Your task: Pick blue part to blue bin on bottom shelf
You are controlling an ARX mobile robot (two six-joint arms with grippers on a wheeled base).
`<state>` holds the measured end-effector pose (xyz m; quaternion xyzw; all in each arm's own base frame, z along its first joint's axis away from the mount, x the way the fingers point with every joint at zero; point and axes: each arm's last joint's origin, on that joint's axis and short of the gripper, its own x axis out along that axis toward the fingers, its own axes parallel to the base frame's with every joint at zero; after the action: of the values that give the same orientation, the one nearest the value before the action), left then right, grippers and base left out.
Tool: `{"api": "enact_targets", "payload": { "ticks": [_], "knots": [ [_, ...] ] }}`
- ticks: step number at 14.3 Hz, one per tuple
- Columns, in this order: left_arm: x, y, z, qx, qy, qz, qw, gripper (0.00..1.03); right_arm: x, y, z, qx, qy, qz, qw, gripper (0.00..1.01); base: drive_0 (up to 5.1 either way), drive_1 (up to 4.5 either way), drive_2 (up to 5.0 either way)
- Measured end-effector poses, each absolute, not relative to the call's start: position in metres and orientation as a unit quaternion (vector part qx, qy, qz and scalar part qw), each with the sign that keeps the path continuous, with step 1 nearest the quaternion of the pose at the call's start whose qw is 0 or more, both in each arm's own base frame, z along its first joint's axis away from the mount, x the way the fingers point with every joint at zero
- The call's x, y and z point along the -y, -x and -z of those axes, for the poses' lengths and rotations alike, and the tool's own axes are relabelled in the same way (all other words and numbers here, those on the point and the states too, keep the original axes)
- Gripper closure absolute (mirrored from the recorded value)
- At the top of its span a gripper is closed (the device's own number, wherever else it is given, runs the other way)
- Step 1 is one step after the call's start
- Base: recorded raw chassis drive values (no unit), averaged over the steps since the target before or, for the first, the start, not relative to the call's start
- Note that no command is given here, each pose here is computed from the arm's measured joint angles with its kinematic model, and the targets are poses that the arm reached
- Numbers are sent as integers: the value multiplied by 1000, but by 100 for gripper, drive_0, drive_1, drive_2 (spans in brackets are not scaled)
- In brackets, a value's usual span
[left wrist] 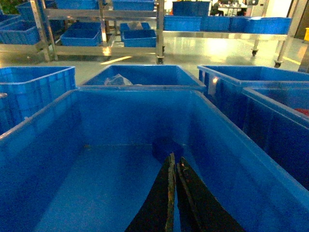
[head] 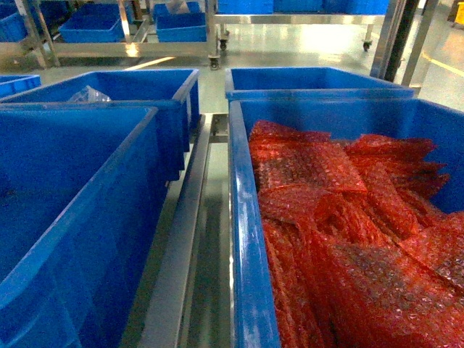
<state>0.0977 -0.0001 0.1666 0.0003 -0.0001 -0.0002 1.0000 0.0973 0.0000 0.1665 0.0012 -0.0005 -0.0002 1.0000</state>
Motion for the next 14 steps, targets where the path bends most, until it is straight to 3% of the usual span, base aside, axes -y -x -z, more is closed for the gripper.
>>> {"api": "enact_targets", "payload": {
  "ticks": [9, 14],
  "knots": [
    [0, -98, -166, -2, 0, 0, 1000, 100, 0, -97, -167, 0, -1, 0, 1000, 3, 0, 0, 0],
    [0, -98, -166, -2, 0, 0, 1000, 48, 0, -97, -167, 0, -1, 0, 1000, 3, 0, 0, 0]
  ]
}}
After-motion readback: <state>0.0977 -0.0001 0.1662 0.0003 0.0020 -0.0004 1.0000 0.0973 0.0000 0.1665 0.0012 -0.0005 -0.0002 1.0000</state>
